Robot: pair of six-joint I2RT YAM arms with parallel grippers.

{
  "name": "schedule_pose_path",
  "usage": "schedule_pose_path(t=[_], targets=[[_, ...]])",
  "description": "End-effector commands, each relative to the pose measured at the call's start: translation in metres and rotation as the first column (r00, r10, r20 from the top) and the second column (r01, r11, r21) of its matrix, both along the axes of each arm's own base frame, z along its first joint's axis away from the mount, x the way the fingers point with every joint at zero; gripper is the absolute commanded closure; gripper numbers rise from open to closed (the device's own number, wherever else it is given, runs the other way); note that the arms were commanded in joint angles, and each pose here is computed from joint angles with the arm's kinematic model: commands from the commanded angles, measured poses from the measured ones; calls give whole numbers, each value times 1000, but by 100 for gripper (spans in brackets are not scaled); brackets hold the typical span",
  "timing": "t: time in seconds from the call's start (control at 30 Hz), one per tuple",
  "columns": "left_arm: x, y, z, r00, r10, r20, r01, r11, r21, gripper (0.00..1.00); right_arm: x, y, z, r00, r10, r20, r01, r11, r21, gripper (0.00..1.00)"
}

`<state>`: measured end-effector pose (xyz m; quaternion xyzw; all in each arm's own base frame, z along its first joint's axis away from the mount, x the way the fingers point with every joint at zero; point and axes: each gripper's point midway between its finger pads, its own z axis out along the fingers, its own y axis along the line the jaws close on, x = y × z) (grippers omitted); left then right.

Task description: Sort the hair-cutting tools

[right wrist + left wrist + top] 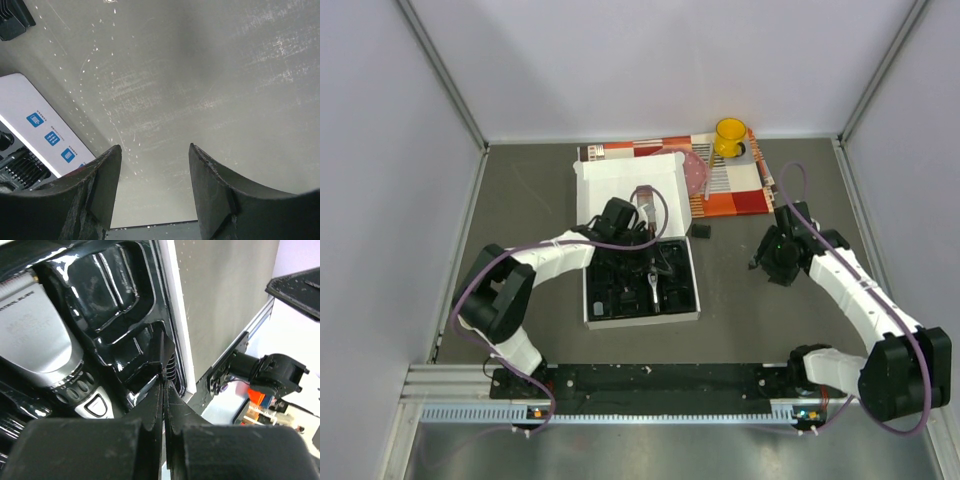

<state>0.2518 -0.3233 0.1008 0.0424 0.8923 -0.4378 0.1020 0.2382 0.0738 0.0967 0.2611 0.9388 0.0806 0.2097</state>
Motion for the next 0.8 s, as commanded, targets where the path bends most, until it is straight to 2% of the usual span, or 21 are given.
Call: schedule_pose_path(t=[0.0,0.37,0.57,0.6,0.63,0.67,0.7,0.73,0.77], targets=[[10,1,-5,998,67,10,-67,998,-2,100,1,0,6,999,-4,34,3,1000,13,44],[0,-2,-23,997,48,-68,-48,999,-6,100,0,0,4,999,-4,33,3,1000,13,44],[-2,3,-34,994,59,-94,-56,998,35,98,-1,0,3,1000,-2,32,2,1000,12,44],[-1,5,-36,994,69,-85,-65,996,55,96,-2,-1,4,999,-3,33,3,1000,11,44],[0,8,-35,995,74,-72,-69,995,66,87,-2,-1,4,999,-5,33,5,1000,13,44],[-2,13,-39,993,88,-79,-80,991,107,82,-2,0,4,999,-4,34,3,1000,13,44],[4,18,-40,994,103,-36,-97,986,137,78,-2,-1,4,999,-4,33,4,1000,14,44],[6,20,-36,994,108,-8,-106,984,145,65,-2,0,3,999,-4,33,4,1000,15,44],[6,23,-36,994,113,5,-113,980,163,61,-2,0,4,999,-4,34,4,1000,15,44]])
